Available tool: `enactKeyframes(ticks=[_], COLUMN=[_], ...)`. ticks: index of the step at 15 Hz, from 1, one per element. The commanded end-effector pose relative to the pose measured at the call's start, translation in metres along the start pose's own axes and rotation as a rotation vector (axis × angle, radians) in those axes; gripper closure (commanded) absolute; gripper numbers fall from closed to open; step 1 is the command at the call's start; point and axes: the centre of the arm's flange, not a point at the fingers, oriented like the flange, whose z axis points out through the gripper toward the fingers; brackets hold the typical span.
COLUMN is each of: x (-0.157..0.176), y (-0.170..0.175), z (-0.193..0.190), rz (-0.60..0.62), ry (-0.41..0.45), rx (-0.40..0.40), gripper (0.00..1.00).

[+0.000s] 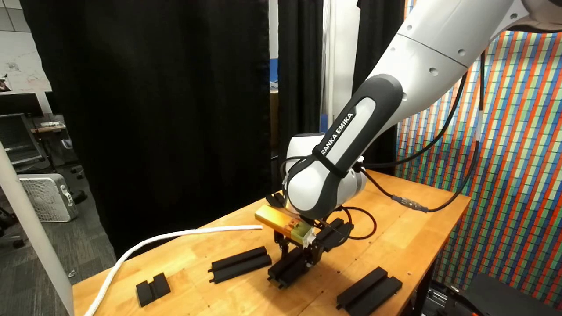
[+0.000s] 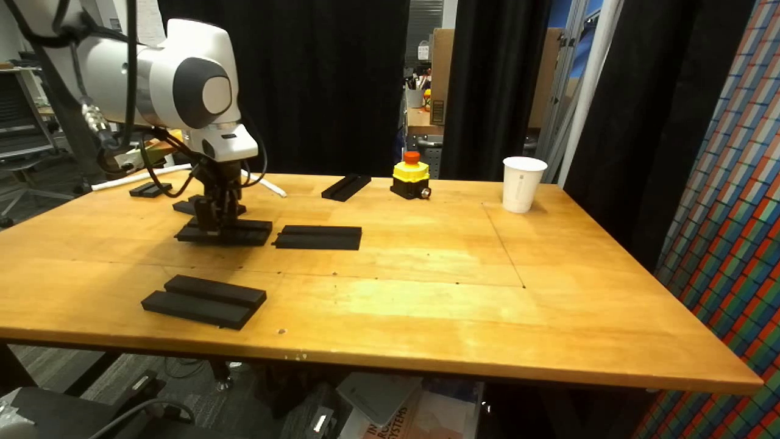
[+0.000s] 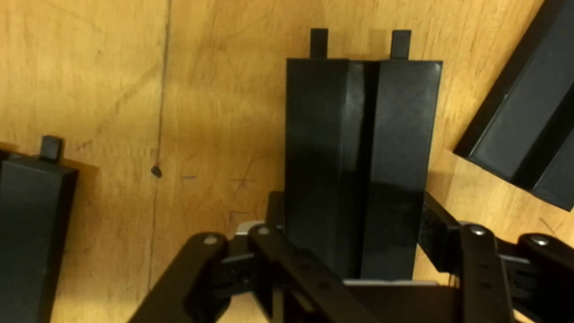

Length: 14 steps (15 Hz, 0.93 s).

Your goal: Pick up three objects and align them in the straight line on the table

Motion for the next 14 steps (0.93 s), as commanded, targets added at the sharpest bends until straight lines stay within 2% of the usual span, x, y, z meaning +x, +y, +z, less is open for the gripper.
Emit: enactKeyframes(ticks=[1, 9, 14], x=[0.007, 0.024, 0.024], y=[0.002, 0.002, -0.003], z=[-0.013, -0.012, -0.025], rz=[-0.002, 0.017, -0.018], ry=[0.038, 0.040, 0.073], rx=[-0.011, -0.039, -0.042], gripper=[0.54, 0.54, 0.54])
